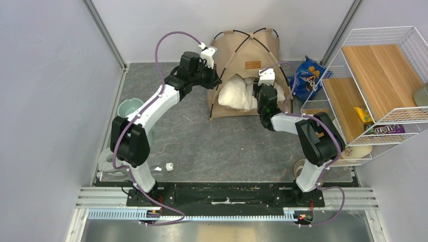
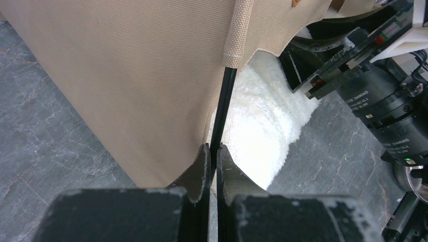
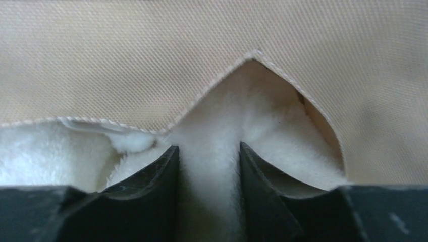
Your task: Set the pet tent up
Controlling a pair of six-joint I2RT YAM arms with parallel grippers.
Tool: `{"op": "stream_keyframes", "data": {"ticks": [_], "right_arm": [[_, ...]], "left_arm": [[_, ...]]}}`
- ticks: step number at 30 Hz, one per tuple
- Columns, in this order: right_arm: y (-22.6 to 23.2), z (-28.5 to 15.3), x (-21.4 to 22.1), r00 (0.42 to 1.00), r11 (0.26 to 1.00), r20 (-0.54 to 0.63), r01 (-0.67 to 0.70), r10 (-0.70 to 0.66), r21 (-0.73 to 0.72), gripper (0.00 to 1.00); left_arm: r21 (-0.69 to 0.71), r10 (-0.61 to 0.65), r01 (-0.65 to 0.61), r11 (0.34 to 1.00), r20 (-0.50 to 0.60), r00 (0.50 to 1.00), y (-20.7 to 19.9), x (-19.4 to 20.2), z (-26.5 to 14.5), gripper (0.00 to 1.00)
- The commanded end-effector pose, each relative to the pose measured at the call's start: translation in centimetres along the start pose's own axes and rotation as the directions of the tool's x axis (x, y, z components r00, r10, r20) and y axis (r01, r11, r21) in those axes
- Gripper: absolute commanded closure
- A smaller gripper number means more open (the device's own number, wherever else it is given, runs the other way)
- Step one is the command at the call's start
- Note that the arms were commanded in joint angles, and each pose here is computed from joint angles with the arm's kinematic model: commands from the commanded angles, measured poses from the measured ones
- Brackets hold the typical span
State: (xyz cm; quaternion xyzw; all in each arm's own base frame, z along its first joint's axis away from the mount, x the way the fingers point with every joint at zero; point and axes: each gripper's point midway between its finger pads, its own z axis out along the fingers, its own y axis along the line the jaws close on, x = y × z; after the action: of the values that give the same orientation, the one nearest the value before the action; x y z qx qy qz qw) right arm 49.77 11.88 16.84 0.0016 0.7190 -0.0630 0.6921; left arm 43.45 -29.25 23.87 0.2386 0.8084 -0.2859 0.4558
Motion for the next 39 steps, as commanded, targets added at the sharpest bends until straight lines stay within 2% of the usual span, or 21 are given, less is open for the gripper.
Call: {"op": "stream_keyframes", "data": {"ticks": [1, 4, 10, 15, 20, 23, 26, 31, 34, 39], "right_arm": [[-2.0, -2.1, -3.0, 0.995, 0.994, -0.033, -0.091, 0.093, 0.062, 0.44], [-2.6, -3.9, -3.9, 0.979, 0.992, -0.171, -0.104, 0.115, 0.074, 0.31], [-3.1, -7.1, -5.7, 0.955, 0.986, -0.248, -0.160, 0.164, 0.038, 0.11], [-0.4, -9.1, -3.7, 0.906, 0.980, -0.411, -0.157, 0.096, -0.119, 0.10], [1.5, -10.5, -2.1, 0.885, 0.963, -0.454, -0.207, 0.109, -0.172, 0.10], [2.9, -11.0, -1.3, 0.879, 0.959, -0.469, -0.205, 0.092, -0.196, 0.10], [4.3, -11.2, 0.1, 0.867, 0.954, -0.494, -0.200, 0.068, -0.221, 0.10], [5.6, -11.3, 1.8, 0.840, 0.952, -0.537, -0.220, 0.072, -0.215, 0.06], [6.0, -11.4, 2.3, 0.830, 0.948, -0.551, -0.236, 0.083, -0.213, 0.04], [6.5, -11.1, 3.9, 0.815, 0.949, -0.573, -0.241, 0.083, -0.205, 0.05]], "left_arm": [[-0.008, -0.008, 0.008, 1.000, 0.012, 1.000, 0.0, -1.2, -0.2, 0.98], [-0.006, -0.010, 0.010, 1.000, 0.012, 1.000, 0.1, -1.3, -0.1, 0.98], [-0.011, -0.015, 0.015, 1.000, 0.007, 1.000, 0.2, -1.1, 0.1, 0.98], [-0.020, -0.011, 0.011, 1.000, 0.002, 1.000, 0.5, -0.9, 0.2, 0.98], [-0.029, -0.007, 0.007, 1.000, -0.004, 1.000, 0.6, -0.7, 0.1, 0.98], [-0.032, -0.007, 0.006, 0.999, -0.003, 1.000, 0.7, -0.8, 0.1, 0.90], [-0.025, -0.005, 0.005, 1.000, 0.002, 1.000, 0.4, -0.9, -0.2, 0.70], [-0.021, 0.025, -0.025, 0.999, 0.016, 1.000, 0.2, -0.7, -1.0, 0.49], [-0.023, 0.042, -0.041, 0.999, 0.048, 0.998, 0.1, -0.5, -1.7, 0.41], [-0.036, 0.037, -0.035, 0.999, 0.049, 0.998, 0.4, 1.3, -1.8, 0.38]]}}
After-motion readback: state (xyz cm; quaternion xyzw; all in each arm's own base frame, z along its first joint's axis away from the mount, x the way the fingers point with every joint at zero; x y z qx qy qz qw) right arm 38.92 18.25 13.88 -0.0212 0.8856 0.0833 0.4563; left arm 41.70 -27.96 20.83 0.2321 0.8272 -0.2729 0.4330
